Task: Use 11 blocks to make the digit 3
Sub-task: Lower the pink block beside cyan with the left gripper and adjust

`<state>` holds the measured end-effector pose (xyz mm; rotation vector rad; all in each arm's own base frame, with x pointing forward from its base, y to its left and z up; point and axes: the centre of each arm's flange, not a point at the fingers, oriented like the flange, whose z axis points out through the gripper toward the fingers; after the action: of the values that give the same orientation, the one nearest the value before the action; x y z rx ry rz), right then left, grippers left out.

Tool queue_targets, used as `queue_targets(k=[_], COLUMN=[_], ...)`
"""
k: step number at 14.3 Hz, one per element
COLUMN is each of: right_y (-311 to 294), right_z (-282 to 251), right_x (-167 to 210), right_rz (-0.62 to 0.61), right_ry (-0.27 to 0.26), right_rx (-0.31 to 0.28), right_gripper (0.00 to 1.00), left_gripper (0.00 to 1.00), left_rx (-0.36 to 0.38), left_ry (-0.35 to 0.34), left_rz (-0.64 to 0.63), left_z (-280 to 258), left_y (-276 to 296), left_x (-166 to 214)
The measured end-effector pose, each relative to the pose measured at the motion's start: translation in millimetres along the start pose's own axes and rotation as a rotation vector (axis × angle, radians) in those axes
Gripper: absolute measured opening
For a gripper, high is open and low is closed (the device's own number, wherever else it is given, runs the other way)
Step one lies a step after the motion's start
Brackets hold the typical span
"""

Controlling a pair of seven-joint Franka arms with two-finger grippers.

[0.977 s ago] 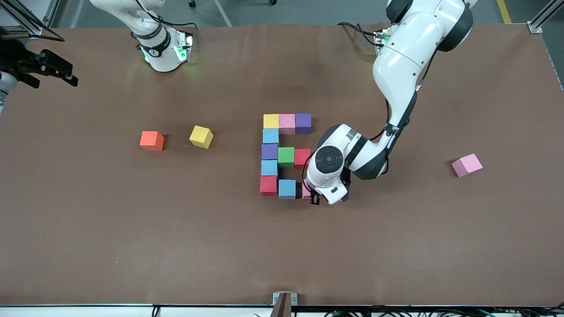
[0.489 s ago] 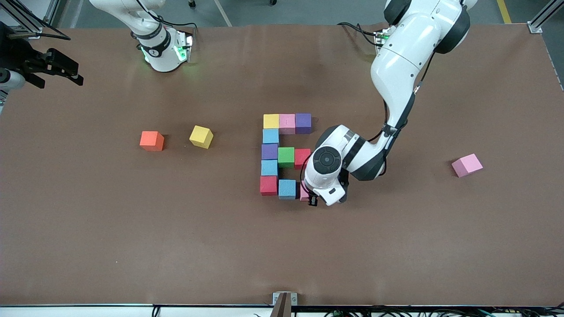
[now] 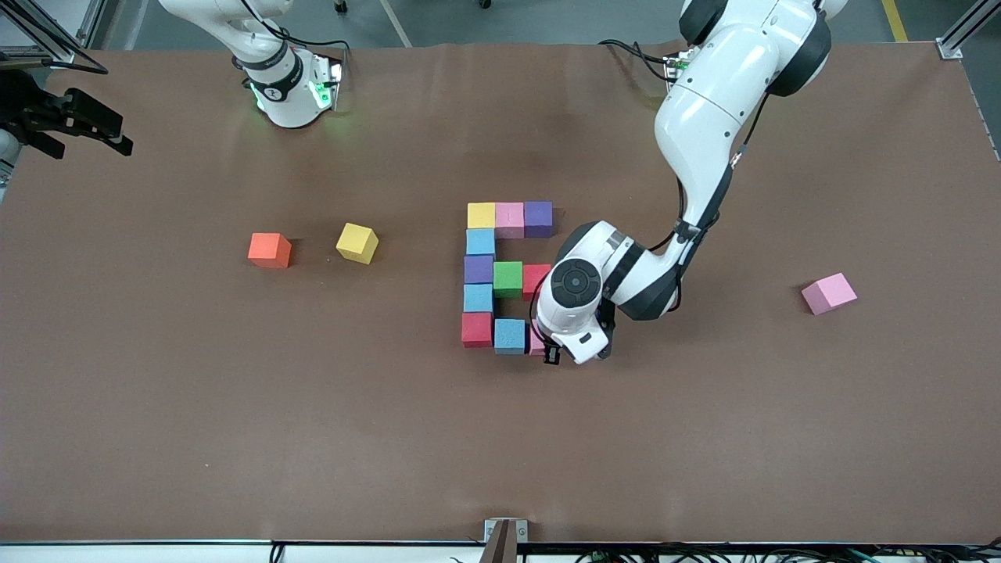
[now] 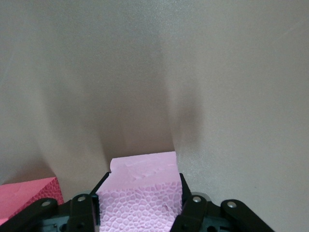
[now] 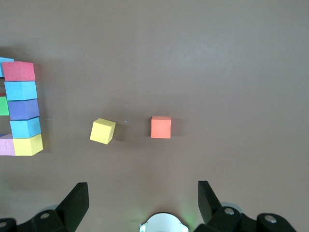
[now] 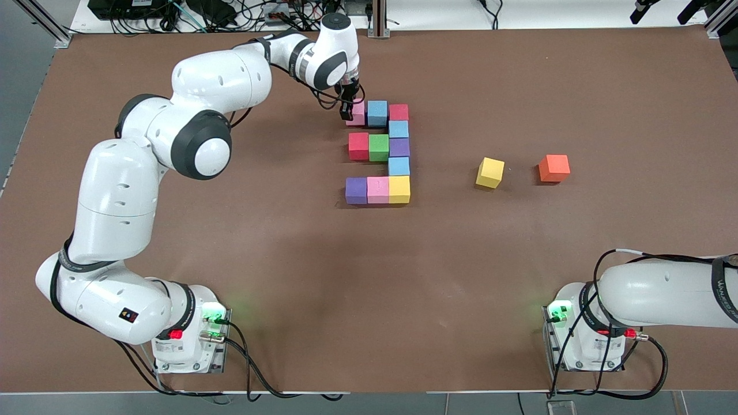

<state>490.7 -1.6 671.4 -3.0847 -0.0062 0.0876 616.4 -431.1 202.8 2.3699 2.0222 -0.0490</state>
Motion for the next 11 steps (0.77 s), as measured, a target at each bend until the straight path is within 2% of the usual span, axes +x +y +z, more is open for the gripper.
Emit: queue_targets(k=[3,11], right_y=[-1,-1], right_z=[-15,-27], right_x=[-1,8], right_rz=[-0.002,-0.003], right_ry=[0.033,0.058], right_rx=[-0.003,-0.044], right_gripper=[1.0,1.0], left_gripper=[0.55,0.55], left_rx=[0.001,-0.011], left_ry=[-0.001,0.03], left_rz=[0.005,0.021], left_z=[3,6], left_y=[-1,-3], left_x=[-4,-11])
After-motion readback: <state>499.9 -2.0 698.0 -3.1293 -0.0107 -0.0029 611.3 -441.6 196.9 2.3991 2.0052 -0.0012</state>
